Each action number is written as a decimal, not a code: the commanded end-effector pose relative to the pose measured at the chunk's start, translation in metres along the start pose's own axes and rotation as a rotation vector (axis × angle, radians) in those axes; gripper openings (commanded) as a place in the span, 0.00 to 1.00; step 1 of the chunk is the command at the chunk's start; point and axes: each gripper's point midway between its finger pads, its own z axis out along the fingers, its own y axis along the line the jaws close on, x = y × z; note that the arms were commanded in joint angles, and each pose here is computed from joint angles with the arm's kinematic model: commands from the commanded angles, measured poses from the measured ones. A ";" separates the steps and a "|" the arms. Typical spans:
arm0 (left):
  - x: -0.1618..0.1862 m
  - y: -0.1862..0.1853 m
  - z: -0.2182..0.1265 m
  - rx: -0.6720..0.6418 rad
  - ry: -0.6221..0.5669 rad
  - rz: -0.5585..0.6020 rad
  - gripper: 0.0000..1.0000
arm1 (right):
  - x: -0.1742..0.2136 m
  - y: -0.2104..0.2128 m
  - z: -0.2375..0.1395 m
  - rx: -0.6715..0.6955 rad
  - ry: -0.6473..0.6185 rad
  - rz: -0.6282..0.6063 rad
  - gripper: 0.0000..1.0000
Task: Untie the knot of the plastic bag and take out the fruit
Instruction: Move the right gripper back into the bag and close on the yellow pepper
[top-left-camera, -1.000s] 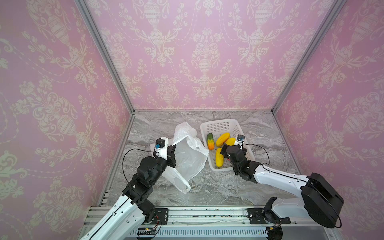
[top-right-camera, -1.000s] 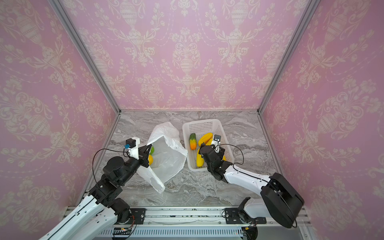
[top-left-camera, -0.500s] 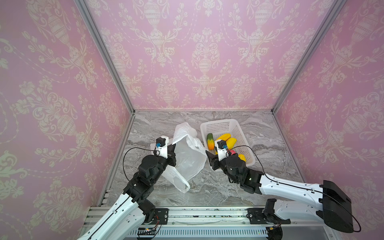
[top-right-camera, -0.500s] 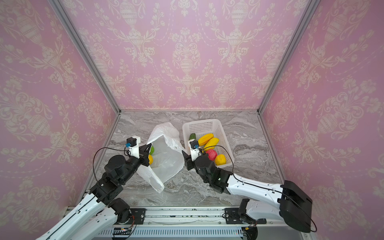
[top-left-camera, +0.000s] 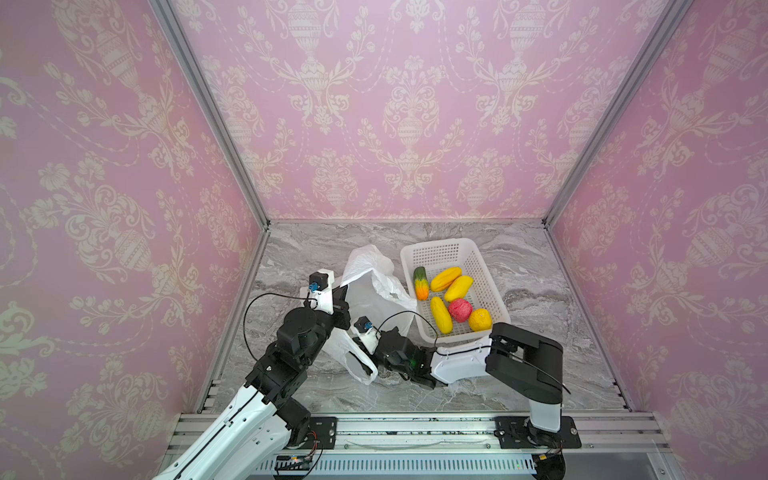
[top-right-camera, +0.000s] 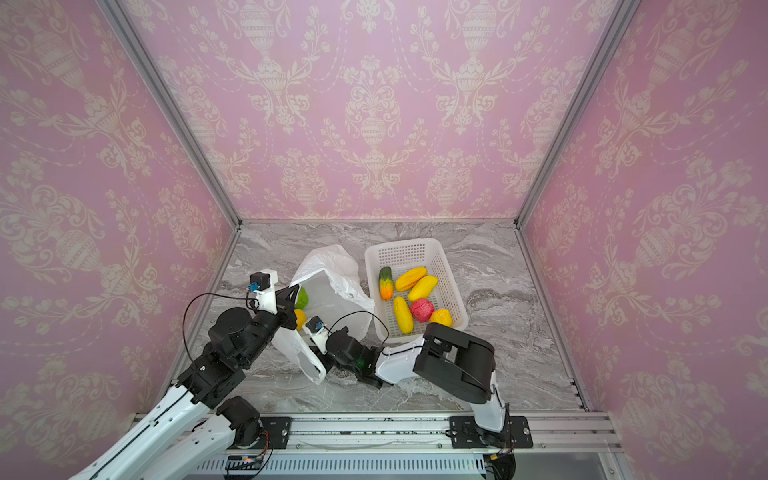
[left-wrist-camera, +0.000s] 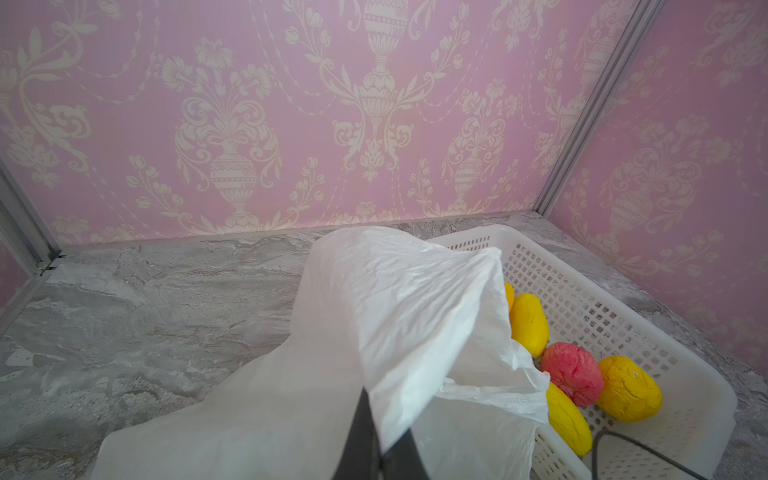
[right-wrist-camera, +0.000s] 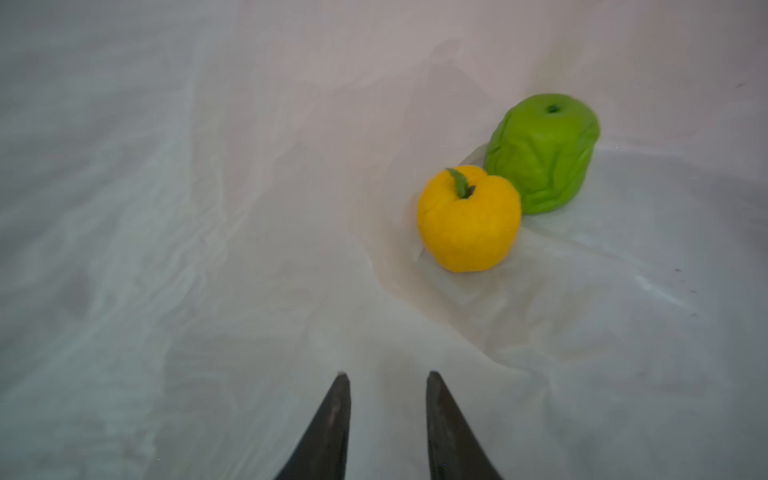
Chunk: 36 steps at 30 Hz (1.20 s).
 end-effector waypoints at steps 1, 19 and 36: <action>-0.017 0.021 -0.014 -0.106 -0.083 -0.046 0.00 | -0.020 0.030 0.018 -0.101 -0.026 0.054 0.36; -0.017 0.051 -0.030 -0.249 -0.182 -0.040 0.00 | -0.029 -0.046 0.075 0.365 0.118 0.045 0.83; -0.014 0.044 -0.020 -0.218 -0.151 -0.016 0.00 | -0.007 -0.065 0.116 0.338 0.203 0.116 0.67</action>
